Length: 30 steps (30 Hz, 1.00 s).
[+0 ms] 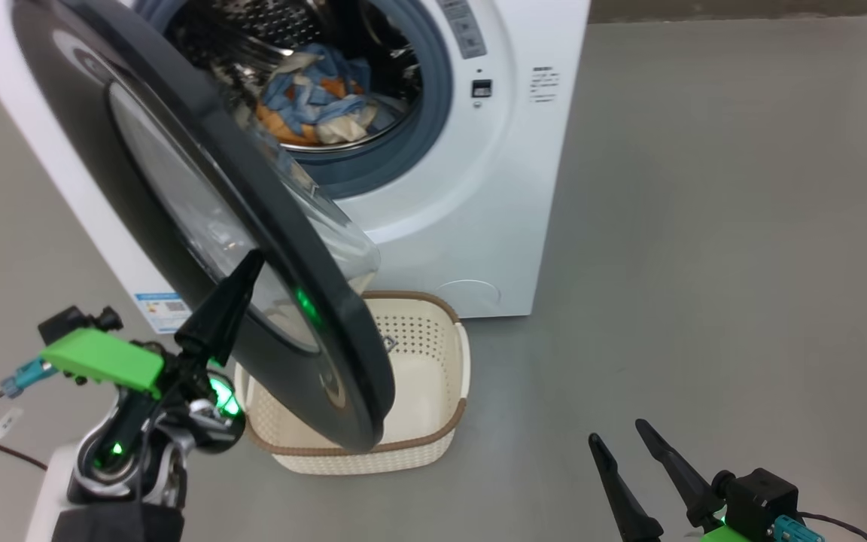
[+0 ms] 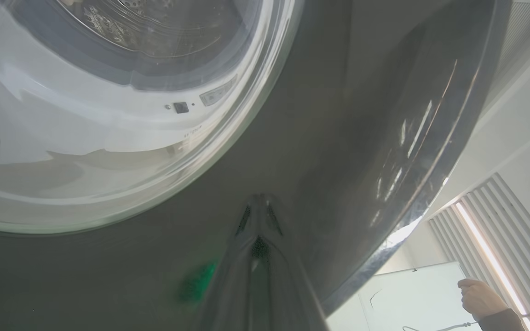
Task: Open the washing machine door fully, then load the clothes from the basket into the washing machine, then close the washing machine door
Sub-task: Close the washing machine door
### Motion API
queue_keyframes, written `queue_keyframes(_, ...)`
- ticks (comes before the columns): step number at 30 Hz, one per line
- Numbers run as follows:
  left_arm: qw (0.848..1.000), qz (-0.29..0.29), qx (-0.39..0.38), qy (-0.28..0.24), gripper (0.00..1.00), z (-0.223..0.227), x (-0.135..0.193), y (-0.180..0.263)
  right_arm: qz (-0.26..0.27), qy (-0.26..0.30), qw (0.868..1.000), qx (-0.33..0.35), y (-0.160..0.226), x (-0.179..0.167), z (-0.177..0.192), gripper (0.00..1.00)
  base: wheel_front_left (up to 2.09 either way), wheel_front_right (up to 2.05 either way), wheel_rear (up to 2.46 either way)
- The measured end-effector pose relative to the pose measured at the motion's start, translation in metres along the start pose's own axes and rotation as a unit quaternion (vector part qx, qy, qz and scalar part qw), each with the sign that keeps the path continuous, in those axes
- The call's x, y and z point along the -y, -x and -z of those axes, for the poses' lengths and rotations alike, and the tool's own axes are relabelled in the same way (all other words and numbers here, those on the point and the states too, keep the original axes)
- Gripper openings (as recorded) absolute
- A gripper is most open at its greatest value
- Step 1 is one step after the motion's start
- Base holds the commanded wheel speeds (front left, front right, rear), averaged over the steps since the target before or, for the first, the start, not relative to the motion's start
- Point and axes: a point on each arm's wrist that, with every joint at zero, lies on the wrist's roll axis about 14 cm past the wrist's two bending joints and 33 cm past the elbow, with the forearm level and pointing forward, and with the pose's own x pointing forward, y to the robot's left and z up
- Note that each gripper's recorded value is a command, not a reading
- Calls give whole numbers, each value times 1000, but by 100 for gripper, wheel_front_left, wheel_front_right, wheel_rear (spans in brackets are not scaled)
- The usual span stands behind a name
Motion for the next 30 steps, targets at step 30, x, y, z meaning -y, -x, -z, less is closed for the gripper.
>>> queue_keyframes(30,997,-58,36,-34,0,15,-21,-74,38,5,999,10,21,20,-7,100,0,0,0)
